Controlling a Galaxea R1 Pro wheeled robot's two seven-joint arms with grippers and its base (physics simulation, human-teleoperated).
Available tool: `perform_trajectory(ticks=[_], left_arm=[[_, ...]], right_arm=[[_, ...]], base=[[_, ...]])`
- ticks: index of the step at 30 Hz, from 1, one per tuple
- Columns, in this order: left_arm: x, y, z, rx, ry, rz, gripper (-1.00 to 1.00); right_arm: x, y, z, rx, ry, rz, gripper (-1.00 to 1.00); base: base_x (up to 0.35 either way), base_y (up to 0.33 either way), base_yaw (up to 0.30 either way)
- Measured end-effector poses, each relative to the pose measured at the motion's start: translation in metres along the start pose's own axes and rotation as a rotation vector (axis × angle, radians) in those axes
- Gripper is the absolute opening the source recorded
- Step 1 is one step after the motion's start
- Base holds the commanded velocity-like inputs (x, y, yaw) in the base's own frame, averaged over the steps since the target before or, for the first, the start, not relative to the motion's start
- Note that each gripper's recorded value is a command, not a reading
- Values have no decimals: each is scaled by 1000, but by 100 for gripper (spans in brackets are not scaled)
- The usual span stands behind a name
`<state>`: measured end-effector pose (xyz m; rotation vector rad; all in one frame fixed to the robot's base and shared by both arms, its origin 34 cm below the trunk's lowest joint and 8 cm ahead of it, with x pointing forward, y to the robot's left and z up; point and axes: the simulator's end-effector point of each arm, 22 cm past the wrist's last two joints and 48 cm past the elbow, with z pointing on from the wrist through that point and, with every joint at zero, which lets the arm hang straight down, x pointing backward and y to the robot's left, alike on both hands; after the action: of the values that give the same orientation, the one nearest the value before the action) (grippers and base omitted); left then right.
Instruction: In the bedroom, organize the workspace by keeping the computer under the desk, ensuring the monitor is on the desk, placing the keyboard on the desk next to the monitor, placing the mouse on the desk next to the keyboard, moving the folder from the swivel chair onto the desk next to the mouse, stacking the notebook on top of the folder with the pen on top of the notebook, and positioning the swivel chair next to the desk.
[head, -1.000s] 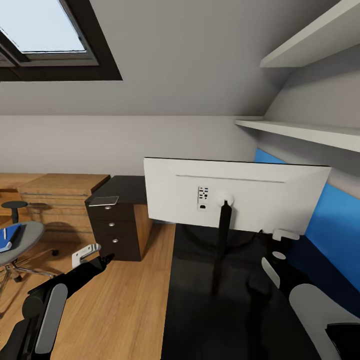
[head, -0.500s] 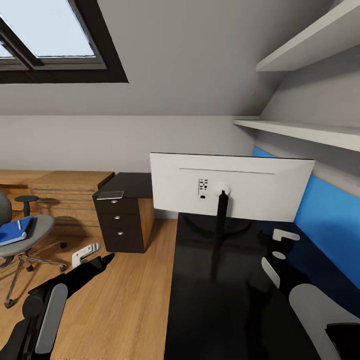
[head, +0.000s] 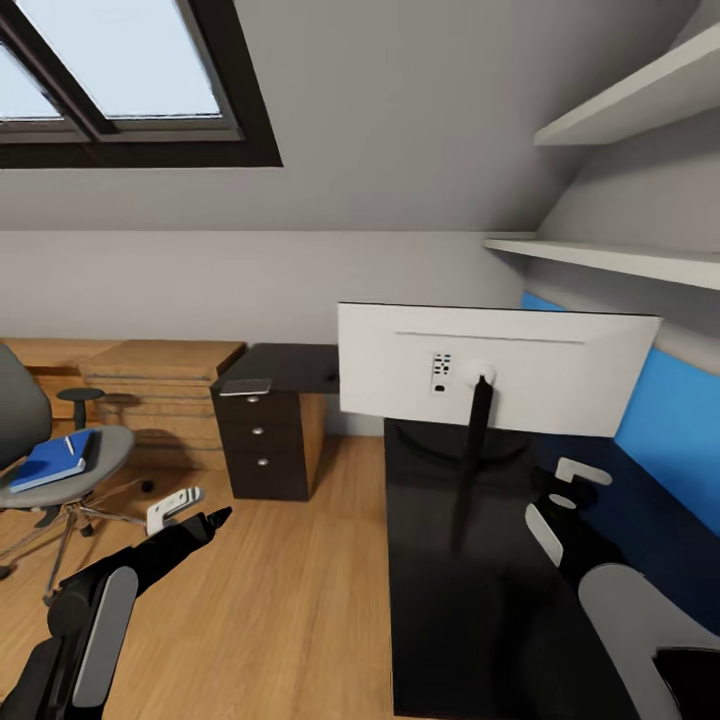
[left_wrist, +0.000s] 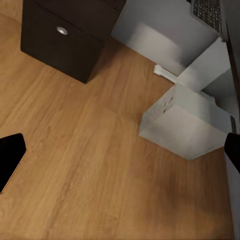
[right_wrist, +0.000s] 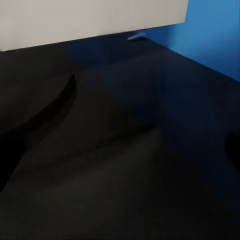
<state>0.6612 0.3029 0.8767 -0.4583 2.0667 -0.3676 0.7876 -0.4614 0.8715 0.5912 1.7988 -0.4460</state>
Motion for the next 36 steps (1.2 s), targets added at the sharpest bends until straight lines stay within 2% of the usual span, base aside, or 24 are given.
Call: perform_trajectory(ticks=[4, 9, 13, 14, 16, 18, 24, 36], left_arm=[[6, -7, 2, 11, 14, 14, 100], [20, -6, 9, 8, 48, 17, 100], [27, -5, 12, 6, 65, 16, 100], [28, -5, 12, 6, 69, 15, 100], [29, -5, 13, 6, 71, 15, 100], [29, -5, 13, 6, 72, 16, 100], [29, -7, 12, 10, 70, 17, 100], [12, -17, 1, 16, 61, 19, 100]], right_arm=[[-14, 10, -4, -23, 37, 17, 100], [-50, 32, -21, -95, 53, 78, 100], [-43, 38, -43, -155, 89, 105, 100], [-44, 41, -57, -186, 88, 113, 100], [-52, 45, -69, -212, 72, 122, 100], [-55, 45, -74, -219, 66, 126, 100], [-47, 53, -94, -177, 86, 153, 100], [-67, 55, -104, -179, 82, 158, 100]], base=[[202, 274, 0], [196, 223, 0], [67, 74, 0], [20, 22, 0], [15, 16, 0], [8, 9, -6], [2, 2, -114], [0, 0, -232]])
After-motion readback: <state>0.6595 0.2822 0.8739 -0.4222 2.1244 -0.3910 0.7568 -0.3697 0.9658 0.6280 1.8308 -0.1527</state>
